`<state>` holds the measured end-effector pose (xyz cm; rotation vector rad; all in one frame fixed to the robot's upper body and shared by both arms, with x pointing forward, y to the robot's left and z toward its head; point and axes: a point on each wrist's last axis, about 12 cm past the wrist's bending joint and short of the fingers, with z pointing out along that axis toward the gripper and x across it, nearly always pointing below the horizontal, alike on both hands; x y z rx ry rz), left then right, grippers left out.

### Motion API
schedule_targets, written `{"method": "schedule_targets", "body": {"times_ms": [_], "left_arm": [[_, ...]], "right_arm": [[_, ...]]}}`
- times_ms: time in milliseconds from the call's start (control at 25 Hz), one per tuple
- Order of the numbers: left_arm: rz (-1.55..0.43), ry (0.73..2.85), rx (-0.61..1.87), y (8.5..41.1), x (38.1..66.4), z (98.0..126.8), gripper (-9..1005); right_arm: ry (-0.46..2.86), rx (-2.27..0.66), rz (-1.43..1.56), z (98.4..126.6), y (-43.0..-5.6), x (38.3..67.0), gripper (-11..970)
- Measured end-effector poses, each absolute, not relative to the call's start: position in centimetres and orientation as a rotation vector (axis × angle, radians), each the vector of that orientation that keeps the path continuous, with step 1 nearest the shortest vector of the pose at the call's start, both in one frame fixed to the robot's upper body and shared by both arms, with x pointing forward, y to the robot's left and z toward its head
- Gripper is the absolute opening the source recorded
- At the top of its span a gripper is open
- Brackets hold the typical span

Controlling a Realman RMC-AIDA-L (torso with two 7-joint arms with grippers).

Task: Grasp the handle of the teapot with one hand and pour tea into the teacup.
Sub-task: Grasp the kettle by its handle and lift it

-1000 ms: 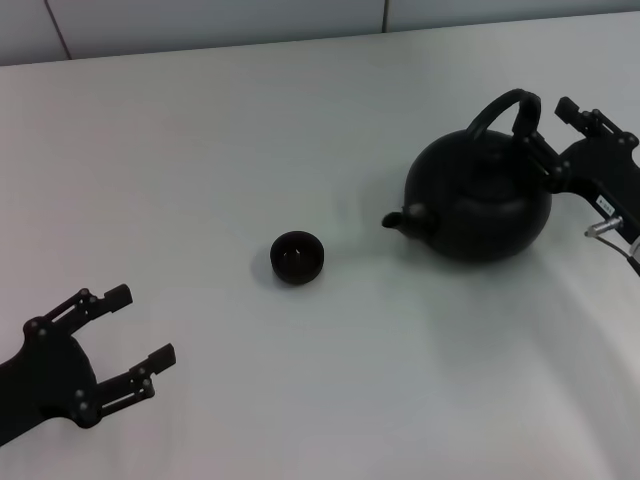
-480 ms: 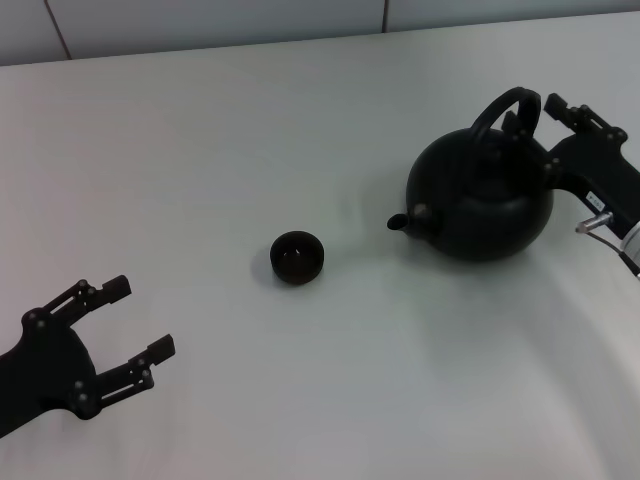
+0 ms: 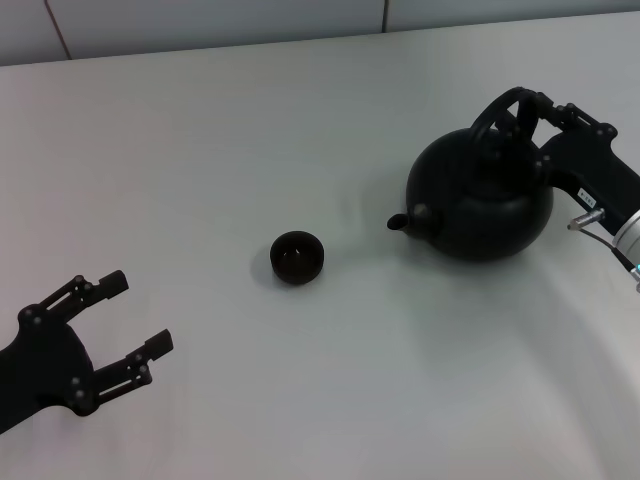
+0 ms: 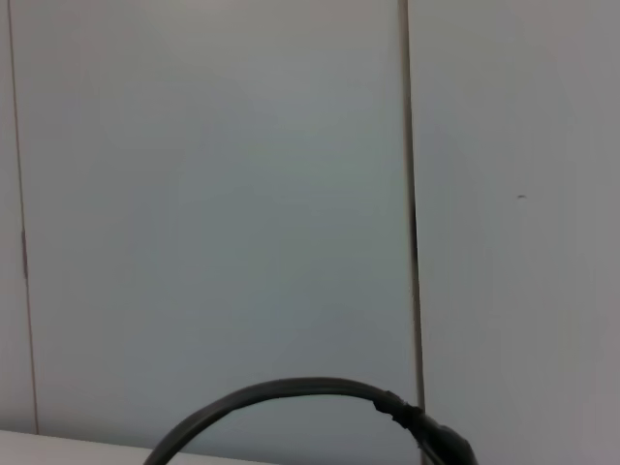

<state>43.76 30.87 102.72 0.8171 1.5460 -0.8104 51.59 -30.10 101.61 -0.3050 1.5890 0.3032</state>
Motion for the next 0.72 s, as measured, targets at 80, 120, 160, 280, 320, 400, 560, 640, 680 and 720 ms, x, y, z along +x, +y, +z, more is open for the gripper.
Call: {"method": "schedule_targets", "body": {"times_ms": [80,120,160,280,320,400,560,640,680,720], "left_arm": [[-0.812,1.544,0.818,30.84,43.79,102.74,849],[-0.812,1.544,0.818,30.84,43.79,102.74,849],[-0.813,1.543,0.818,30.82,43.8,102.75,849],[-0.818,1.538,0.818,30.75,43.77,102.79,850],[-0.819,1.537,0.818,30.74,43.77,102.8,850],[-0.819,1.537,0.818,30.71,43.77,102.79,850],[-0.821,1.536,0.817,30.63,43.74,102.76,850],[-0.823,1.536,0.816,30.59,43.69,102.72,850],[-0.824,1.535,0.815,30.54,43.66,102.68,850],[-0.826,1.535,0.814,30.49,43.63,102.65,850]], "right_arm": [[1.591,-0.305,0.304,101.61,-30.03,51.68,530],[1.591,-0.305,0.304,101.61,-30.01,51.7,492],[1.592,-0.305,0.304,101.61,-30.01,51.7,454],[1.592,-0.304,0.305,101.59,-29.97,51.7,340],[1.592,-0.304,0.305,101.59,-29.95,51.69,298],[1.592,-0.305,0.307,101.57,-29.91,51.69,215],[1.589,-0.297,0.31,101.57,-29.81,51.64,127],[1.584,-0.287,0.31,101.61,-29.85,51.59,123],[1.581,-0.282,0.311,101.62,-29.86,51.54,121],[1.578,-0.281,0.312,101.63,-29.84,51.51,120]]}}
